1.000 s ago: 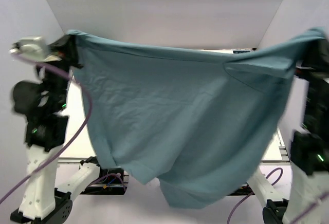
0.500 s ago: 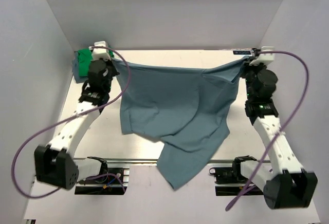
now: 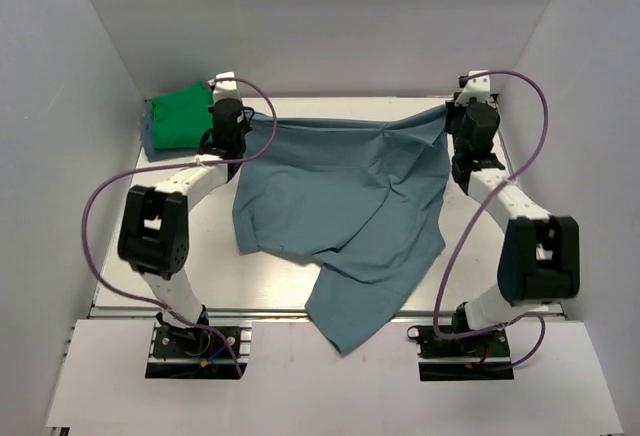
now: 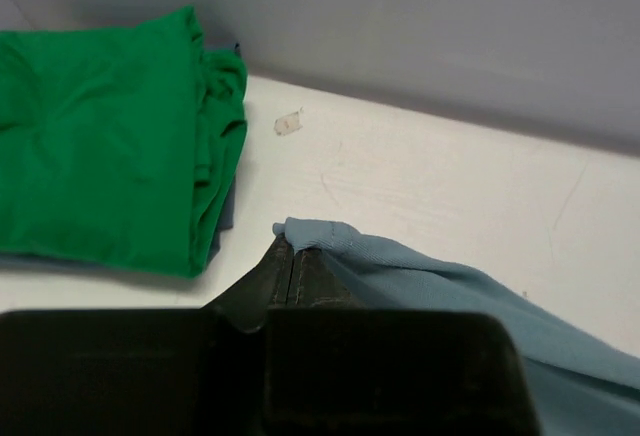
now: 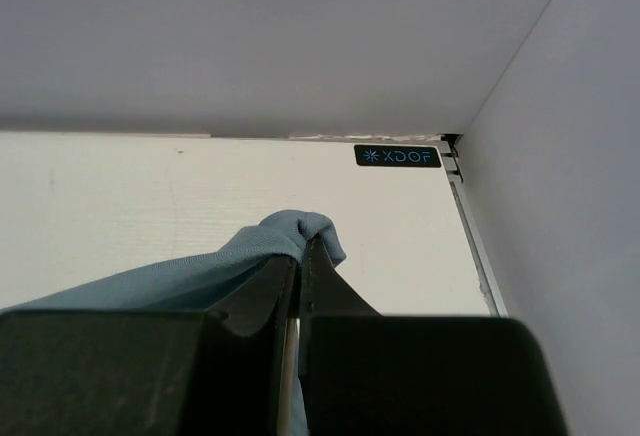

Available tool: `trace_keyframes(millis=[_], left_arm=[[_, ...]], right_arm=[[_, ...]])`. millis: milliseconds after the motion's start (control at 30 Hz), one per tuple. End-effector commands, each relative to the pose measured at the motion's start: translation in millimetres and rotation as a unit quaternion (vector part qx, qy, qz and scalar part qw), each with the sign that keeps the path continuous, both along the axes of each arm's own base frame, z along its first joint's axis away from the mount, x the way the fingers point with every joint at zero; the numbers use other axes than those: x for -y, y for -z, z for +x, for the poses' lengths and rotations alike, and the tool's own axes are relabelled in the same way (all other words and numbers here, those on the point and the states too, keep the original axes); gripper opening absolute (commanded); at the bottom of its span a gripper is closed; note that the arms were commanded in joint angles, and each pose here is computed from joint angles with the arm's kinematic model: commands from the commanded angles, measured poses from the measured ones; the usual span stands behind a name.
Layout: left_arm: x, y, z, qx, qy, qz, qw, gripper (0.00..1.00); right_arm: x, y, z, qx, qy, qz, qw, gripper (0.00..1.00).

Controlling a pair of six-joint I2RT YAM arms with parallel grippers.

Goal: Fold and stack the t-shirts
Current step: Flatten out the tshirt

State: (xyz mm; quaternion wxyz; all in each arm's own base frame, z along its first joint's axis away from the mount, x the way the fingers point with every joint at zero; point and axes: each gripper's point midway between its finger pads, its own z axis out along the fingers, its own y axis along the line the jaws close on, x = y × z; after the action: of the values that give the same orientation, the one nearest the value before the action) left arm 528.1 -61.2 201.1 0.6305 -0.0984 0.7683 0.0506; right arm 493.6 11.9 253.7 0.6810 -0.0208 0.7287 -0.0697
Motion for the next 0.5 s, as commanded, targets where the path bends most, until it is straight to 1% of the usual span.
trace_keyframes(millis=[0,33,67,100,133,167,200,233,267,300,333,367,400,433,467], left_arm=[[-5.4,-18.9,30.3,0.037,-0.029,0.000,0.999,0.00],[-2.9,-24.3,40.5,0.042,-0.029,-0.001,0.999,0.00],[-2.8,-16.5,46.8,0.035,-0.033,0.002,0.999,0.00],[-0.4,8.3,56.9,0.015,-0.033,0.007,0.999,0.00],[2.1,3.4,66.8,0.022,-0.033,0.005,0.999,0.00],[3.6,11.6,73.1,0.015,-0.033,0.007,0.999,0.00],[5.1,19.0,79.1,0.009,-0.033,0.009,0.999,0.00],[6.4,30.0,92.1,0.004,-0.039,0.012,0.999,0.00],[8.0,40.9,97.1,-0.007,-0.040,0.010,0.999,0.14],[9.4,47.8,102.9,-0.013,-0.040,0.012,0.999,0.37],[13.1,35.1,116.2,0.002,-0.041,0.002,0.999,0.69],[15.1,62.8,124.3,-0.021,-0.041,0.009,0.999,0.99],[10.1,77.0,126.8,-0.050,-0.047,0.011,0.998,0.99],[13.7,48.9,142.6,-0.028,-0.047,0.005,0.998,0.99],[15.0,50.7,146.6,-0.037,-0.048,0.003,0.998,0.99]], right_arm=[[10.8,-34.3,28.3,0.053,0.032,-0.015,0.998,0.00],[11.3,-15.0,44.0,0.034,0.037,-0.018,0.999,0.00],[13.6,-18.3,51.9,0.036,0.044,-0.019,0.998,0.00],[14.5,-11.7,62.3,0.026,0.049,-0.021,0.998,0.00],[16.0,-5.1,68.1,0.019,0.053,-0.024,0.998,0.00],[15.1,18.5,82.3,-0.006,0.059,-0.026,0.998,0.00],[18.2,16.2,90.6,-0.009,0.067,-0.025,0.997,0.00],[19.4,24.4,95.3,-0.023,0.071,-0.024,0.997,0.04],[16.3,34.1,113.8,-0.026,0.074,-0.007,0.997,0.09],[13.4,40.3,119.3,-0.032,0.073,-0.003,0.997,0.16],[14.0,51.8,122.6,-0.049,0.077,0.015,0.996,0.27],[9.1,55.3,136.2,-0.049,0.069,0.025,0.996,0.39],[3.3,54.1,151.1,-0.045,0.063,0.040,0.996,0.48],[0.9,90.9,151.5,-0.101,0.062,0.036,0.992,0.58],[-4.2,63.7,164.5,-0.079,0.057,0.053,0.994,0.90]])
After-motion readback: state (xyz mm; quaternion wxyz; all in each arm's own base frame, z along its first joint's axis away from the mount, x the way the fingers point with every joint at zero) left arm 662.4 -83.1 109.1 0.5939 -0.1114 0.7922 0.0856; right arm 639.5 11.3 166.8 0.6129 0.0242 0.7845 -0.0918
